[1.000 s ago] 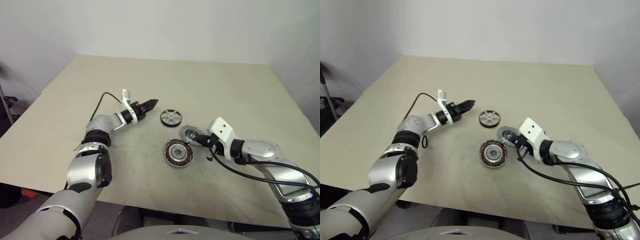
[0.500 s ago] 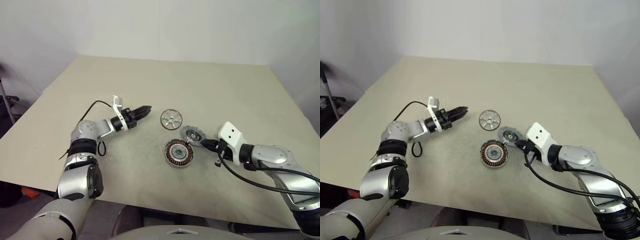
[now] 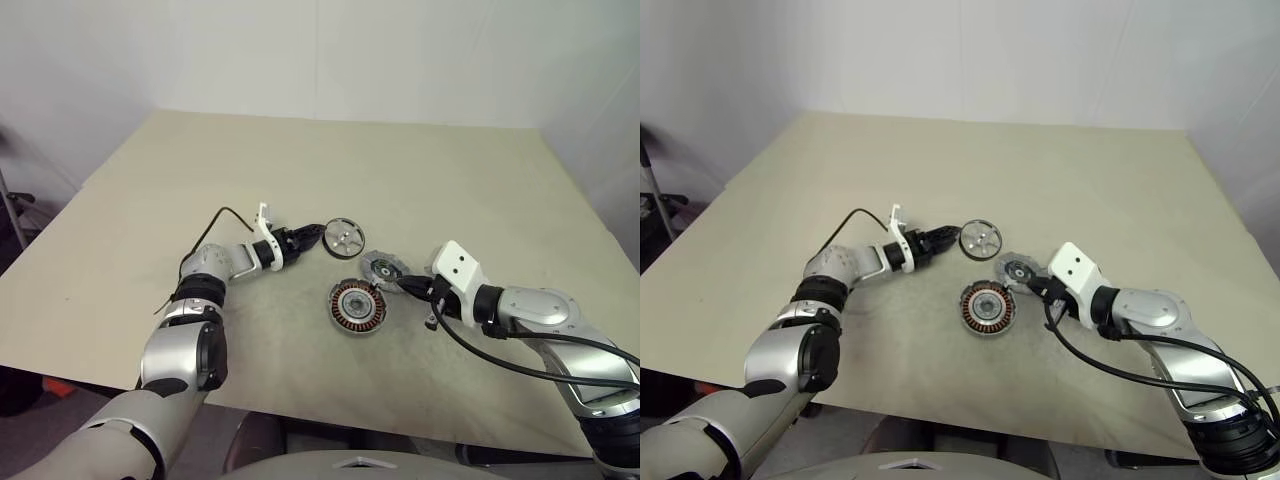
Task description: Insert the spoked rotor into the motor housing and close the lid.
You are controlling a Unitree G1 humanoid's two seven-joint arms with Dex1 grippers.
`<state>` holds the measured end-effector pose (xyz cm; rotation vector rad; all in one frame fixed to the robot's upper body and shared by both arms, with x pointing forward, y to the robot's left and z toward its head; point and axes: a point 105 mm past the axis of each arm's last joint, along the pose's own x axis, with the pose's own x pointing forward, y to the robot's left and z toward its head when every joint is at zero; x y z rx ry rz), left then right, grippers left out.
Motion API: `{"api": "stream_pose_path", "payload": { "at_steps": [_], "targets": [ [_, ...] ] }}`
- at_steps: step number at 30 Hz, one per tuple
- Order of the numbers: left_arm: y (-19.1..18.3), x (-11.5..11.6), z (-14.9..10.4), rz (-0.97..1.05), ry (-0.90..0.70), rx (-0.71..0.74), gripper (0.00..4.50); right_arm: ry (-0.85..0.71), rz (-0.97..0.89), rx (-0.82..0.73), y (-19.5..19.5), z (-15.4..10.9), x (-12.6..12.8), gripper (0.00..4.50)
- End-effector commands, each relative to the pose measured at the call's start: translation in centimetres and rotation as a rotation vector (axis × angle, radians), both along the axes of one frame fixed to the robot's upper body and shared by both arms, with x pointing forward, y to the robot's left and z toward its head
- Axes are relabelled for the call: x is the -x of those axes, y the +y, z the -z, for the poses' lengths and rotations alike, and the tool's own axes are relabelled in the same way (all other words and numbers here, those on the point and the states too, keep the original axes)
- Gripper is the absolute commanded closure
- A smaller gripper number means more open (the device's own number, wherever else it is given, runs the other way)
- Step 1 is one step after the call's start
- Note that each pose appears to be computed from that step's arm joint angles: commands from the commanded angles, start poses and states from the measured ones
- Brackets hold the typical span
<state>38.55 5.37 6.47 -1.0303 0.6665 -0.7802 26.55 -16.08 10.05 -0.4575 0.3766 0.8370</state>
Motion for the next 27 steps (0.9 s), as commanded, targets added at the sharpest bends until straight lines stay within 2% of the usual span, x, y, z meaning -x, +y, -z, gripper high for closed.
{"api": "stream_pose_path", "payload": {
  "at_steps": [1, 5, 10, 13, 17, 18, 24, 27],
  "targets": [
    [-0.8, -0.5, -0.5, 0.005, -0.023, -0.014, 2.14, -0.045, -0.015, -0.006, 0.4, -0.9, -0.3, 4.5],
    [-1.7, -0.5, 0.3, 0.008, -0.012, -0.036, 2.14, -0.045, -0.017, -0.006, 0.7, -0.7, -0.4, 4.5],
    [-2.5, -0.6, 0.1, 0.025, -0.037, -0.041, 2.14, -0.048, -0.02, -0.003, 0.7, -0.8, -0.5, 4.5],
    [-2.4, -0.8, -0.1, 0.012, -0.044, -0.03, 2.7, -0.049, -0.02, -0.002, 0.8, -0.8, -0.6, 4.5],
    [-2.3, -0.8, -0.2, 0.016, -0.046, -0.024, 3.99, -0.05, -0.02, -0.003, 0.8, -0.8, -0.6, 4.5],
    [-2.2, -0.8, -0.2, 0.015, -0.046, -0.025, 4.1, -0.051, -0.02, -0.003, 0.8, -0.9, -0.6, 4.5],
    [-2.0, -0.8, -0.3, 0.015, -0.046, -0.016, 4.1, -0.052, -0.019, -0.002, 0.9, -0.9, -0.7, 4.5],
    [-1.2, -1.0, -1.5, 0.0, -0.046, 0.071, 4.1, -0.049, -0.009, 0.002, 0.7, -0.8, -0.6, 4.5]
  ]
}}
